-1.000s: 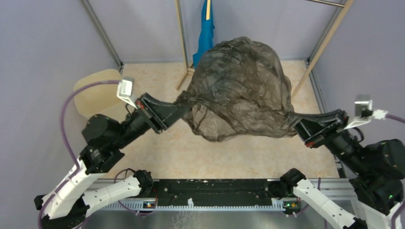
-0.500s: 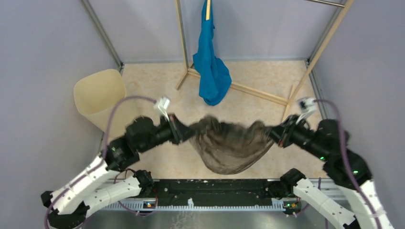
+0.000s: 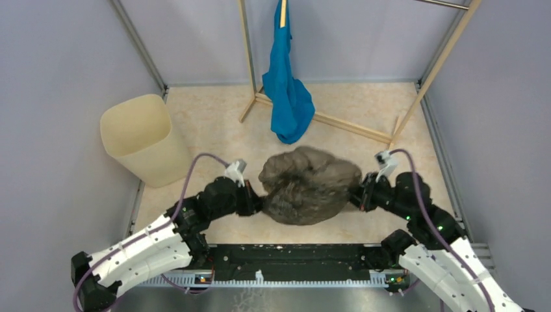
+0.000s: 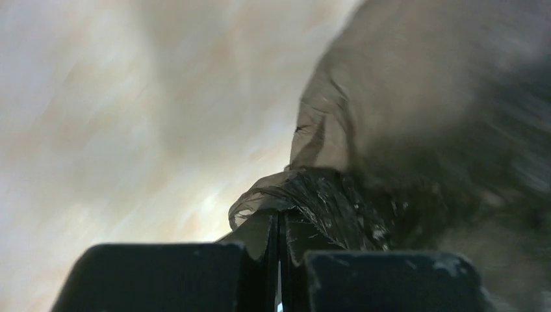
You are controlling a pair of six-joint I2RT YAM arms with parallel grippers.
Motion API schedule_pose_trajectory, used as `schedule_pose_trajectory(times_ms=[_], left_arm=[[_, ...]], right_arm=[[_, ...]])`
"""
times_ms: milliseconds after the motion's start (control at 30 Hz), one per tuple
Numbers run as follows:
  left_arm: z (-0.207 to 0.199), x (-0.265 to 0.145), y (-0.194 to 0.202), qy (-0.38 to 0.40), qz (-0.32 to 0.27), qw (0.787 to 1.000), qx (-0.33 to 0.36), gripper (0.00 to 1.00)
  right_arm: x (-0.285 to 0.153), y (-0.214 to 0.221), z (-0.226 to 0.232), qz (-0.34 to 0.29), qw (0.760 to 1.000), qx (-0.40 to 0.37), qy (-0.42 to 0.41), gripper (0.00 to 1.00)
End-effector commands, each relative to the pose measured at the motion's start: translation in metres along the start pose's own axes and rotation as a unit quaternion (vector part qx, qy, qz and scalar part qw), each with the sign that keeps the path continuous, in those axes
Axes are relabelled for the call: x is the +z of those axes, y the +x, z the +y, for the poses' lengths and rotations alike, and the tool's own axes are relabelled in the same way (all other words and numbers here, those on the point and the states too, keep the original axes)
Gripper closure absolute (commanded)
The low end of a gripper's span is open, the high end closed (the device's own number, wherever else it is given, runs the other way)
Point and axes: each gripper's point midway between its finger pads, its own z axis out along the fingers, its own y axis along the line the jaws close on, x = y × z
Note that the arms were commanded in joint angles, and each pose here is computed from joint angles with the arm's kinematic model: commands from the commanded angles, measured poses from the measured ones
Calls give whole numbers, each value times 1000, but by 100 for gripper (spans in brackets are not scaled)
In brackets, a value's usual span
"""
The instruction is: Put the trash bags into the trash bin
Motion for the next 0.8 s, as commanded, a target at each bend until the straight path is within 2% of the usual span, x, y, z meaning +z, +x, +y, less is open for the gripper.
schedule_pose_trajectory(times_ms=[0, 67, 167, 267, 333, 400, 433, 500, 567, 633, 700, 767], left_arm=[[35, -23, 28, -24, 1, 997, -73, 100], [10, -39, 3, 23, -42, 997, -64, 100], [-62, -73, -60, 112, -118, 987, -5, 100], [-121, -93, -106, 134, -132, 981, 51, 100], [-140, -93, -122, 124, -127, 981, 73, 100], [-133, -77, -119, 101, -111, 986, 77, 100], [-112, -61, -108, 67, -99, 991, 67, 100], [-63, -34, -77, 5, -70, 997, 44, 100], [-9, -16, -35, -53, -32, 998, 9, 100], [25, -19, -3, -87, -7, 996, -38, 100], [36, -32, 6, -86, -15, 994, -70, 100], [27, -52, -14, -59, -68, 993, -72, 100]], right_arm=[[-9, 51, 8, 40, 993, 91, -64, 100], [-20, 21, 11, -7, 997, 59, -47, 100], [-30, -33, 26, -28, 999, -14, -18, 100], [-41, -87, 53, -61, 996, -62, -18, 100], [-45, -107, 60, -93, 993, -68, -22, 100], [-38, -102, 51, -95, 994, -60, -8, 100], [-29, -89, 40, -79, 995, -53, 4, 100], [-8, -48, 11, -28, 999, -29, 33, 100], [9, 17, -17, 45, 998, 21, 44, 100], [13, 58, -14, 87, 994, 68, -1, 100], [6, 65, -10, 77, 993, 89, -20, 100], [-6, 44, -13, 33, 997, 72, 4, 100]])
